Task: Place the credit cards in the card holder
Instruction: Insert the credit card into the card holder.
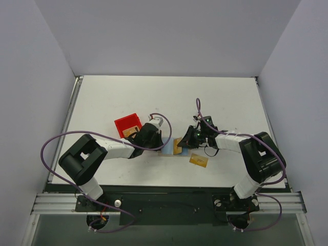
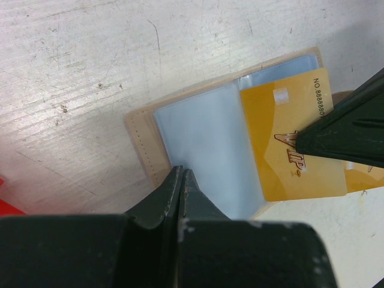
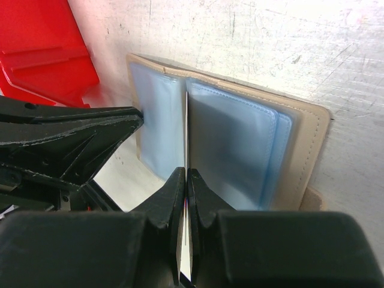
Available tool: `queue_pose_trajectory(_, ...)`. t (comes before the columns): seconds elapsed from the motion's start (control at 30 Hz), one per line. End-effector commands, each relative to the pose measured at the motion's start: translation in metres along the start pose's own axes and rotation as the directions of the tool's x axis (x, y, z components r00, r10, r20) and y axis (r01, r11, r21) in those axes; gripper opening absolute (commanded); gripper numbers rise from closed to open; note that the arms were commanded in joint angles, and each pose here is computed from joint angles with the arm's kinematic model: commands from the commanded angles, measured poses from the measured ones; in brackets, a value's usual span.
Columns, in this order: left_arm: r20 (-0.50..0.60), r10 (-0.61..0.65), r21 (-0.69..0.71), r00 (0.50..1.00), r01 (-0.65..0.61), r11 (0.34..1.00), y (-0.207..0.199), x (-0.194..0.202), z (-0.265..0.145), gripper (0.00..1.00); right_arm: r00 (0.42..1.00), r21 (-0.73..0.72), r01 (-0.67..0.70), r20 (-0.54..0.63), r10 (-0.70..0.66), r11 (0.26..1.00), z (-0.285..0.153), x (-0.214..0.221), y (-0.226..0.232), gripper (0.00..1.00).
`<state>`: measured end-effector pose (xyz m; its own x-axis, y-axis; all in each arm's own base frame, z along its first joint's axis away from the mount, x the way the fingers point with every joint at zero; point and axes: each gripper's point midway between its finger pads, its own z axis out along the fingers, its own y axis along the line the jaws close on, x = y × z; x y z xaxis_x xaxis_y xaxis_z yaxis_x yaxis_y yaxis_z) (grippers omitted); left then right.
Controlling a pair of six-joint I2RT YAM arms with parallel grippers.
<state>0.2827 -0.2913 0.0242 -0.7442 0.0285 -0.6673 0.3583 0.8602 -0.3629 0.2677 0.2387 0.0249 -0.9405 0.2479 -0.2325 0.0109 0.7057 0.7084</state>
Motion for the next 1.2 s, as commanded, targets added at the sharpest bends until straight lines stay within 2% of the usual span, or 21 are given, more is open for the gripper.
queue_pose_trajectory(0.0,-0.062,0.002,-0.025,0.998,-0.004,1.000,0.009,0.017,0.003,0.00,1.000,-0.035,0.011,0.013,-0.011,0.999,-0.002,-0.006,0.009,0.00)
queue_pose_trajectory(1.17,-0.069,-0.001,-0.028,0.998,-0.001,1.000,0.011,0.020,0.003,0.00,0.998,-0.040,0.044,0.042,-0.043,0.998,-0.011,-0.012,0.017,0.00)
